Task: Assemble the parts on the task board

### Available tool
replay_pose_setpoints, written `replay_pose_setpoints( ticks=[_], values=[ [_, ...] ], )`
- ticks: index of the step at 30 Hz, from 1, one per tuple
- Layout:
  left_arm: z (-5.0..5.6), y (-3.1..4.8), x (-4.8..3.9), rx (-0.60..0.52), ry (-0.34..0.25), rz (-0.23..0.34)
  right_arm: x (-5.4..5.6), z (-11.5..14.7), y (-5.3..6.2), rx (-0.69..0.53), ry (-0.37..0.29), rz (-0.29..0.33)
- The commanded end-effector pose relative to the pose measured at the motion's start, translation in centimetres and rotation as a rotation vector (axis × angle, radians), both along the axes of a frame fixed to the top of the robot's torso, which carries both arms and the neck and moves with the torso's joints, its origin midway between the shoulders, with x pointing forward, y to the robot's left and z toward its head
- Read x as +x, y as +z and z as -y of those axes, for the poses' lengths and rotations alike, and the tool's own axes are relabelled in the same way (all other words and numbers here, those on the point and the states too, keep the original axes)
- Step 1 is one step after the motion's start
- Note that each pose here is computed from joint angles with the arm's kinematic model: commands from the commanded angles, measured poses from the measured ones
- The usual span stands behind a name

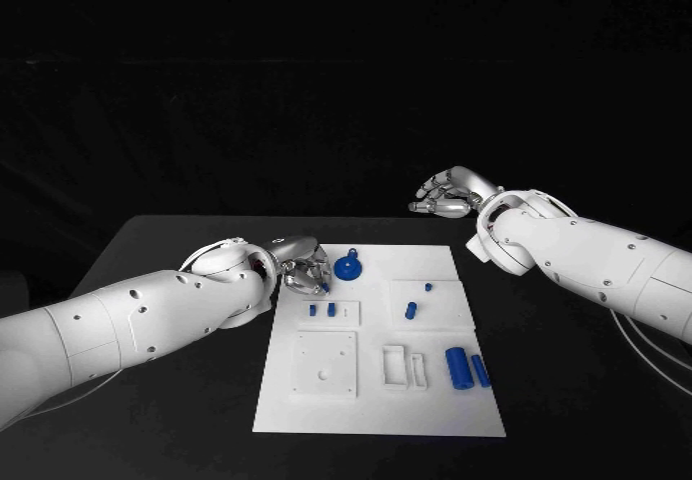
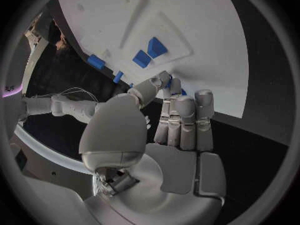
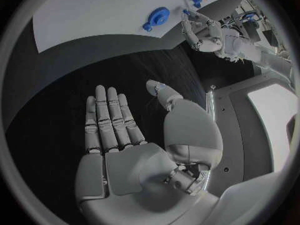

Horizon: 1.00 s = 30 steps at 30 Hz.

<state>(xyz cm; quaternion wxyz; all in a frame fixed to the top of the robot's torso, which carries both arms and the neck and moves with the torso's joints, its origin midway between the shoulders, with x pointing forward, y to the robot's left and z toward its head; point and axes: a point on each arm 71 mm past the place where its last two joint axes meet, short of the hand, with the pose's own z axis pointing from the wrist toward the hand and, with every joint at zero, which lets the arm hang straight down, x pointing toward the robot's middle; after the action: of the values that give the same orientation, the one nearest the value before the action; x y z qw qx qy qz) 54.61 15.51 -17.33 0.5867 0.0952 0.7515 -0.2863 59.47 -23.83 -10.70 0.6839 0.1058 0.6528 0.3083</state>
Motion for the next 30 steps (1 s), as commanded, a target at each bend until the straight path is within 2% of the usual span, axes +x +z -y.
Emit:
replay_pose_setpoints(
  ticks=[1,14,19,30],
  values=[
    [0.3,-0.47,-0.22,0.022,-0.012,-0.033,-0.03,-0.12,-0.02,-0.003,0.014,-0.002],
    [0.67,-0.55,-0.35,0.031,-0.023,-0.012,-0.04,-0.15,-0.05,-0.003,0.014,-0.002],
    [0.81,-0.93,-0.42,0.078,-0.04,0.018,-0.02,-0.17,-0.1,-0.004,0.014,-0.004],
    [1.22,-0.91,-0.61,0.127,-0.064,0.078,-0.05,-0.09,-0.25,-0.004,0.014,-0.007]
  ],
)
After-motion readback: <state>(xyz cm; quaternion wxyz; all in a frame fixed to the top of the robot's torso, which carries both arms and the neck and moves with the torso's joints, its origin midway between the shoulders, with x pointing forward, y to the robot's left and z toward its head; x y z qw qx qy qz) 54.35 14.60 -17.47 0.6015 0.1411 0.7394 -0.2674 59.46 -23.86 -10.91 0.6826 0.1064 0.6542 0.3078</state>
